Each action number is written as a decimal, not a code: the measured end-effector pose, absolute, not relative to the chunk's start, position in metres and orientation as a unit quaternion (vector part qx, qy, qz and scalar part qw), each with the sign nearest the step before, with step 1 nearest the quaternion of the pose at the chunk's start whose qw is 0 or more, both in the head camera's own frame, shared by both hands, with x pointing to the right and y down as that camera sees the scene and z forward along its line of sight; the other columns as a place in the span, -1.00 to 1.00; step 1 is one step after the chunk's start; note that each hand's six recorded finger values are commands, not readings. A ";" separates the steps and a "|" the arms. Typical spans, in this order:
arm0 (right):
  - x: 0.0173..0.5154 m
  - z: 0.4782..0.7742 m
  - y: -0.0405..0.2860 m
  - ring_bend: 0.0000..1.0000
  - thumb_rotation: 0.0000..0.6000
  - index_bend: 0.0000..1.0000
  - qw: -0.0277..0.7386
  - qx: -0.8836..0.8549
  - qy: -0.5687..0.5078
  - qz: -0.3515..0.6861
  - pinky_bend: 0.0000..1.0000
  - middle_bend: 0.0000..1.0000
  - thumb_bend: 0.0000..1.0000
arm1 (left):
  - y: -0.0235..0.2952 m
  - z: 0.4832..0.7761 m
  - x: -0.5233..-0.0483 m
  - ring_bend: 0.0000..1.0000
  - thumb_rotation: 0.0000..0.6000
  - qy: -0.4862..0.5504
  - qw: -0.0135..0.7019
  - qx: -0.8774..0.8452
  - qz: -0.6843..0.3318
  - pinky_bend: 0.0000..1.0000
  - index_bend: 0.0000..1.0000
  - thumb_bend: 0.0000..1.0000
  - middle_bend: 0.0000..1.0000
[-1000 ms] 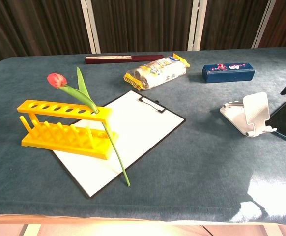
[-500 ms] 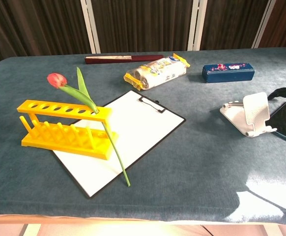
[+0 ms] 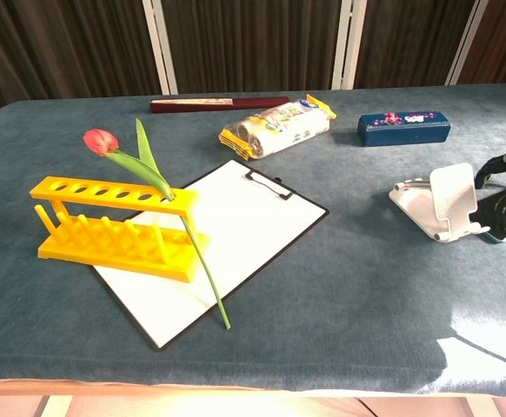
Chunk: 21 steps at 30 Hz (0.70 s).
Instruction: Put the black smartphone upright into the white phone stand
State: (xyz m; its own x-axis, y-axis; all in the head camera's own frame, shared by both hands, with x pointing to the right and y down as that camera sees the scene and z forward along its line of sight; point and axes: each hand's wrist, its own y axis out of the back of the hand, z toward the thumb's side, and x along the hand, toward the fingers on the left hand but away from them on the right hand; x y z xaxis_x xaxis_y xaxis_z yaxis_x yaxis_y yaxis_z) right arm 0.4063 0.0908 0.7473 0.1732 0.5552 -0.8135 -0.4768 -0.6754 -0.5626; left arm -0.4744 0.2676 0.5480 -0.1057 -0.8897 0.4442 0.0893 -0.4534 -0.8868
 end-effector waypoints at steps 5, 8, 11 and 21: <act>0.407 0.748 0.094 0.31 1.00 0.33 0.411 -0.652 -0.030 0.637 0.20 0.24 -0.30 | 0.268 0.548 -0.474 -0.80 1.00 0.363 0.377 -0.553 -0.649 -0.47 -0.62 0.07 -0.76; 0.407 0.749 0.095 0.40 1.00 0.43 0.411 -0.653 -0.030 0.636 0.29 0.34 -0.21 | 0.268 0.548 -0.474 -0.80 1.00 0.362 0.377 -0.553 -0.649 -0.47 -0.62 0.07 -0.76; 0.408 0.749 0.096 0.56 1.00 0.61 0.413 -0.653 -0.030 0.634 0.48 0.50 -0.10 | 0.268 0.548 -0.474 -0.80 1.00 0.362 0.377 -0.553 -0.649 -0.47 -0.62 0.07 -0.76; 0.405 0.738 0.104 0.73 1.00 0.79 0.434 -0.666 -0.052 0.604 0.65 0.57 0.06 | 0.268 0.548 -0.474 -0.80 1.00 0.362 0.376 -0.554 -0.648 -0.47 -0.62 0.07 -0.76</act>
State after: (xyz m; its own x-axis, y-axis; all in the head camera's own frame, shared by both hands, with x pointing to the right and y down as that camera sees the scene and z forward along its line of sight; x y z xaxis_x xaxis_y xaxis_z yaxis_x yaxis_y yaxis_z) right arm 0.4047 0.1036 0.7381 0.2641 0.5941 -0.7598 -0.4545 -0.6181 -0.6413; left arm -0.4739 0.2678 0.5476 -0.1028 -0.8889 0.4465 0.0865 -0.4552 -0.8862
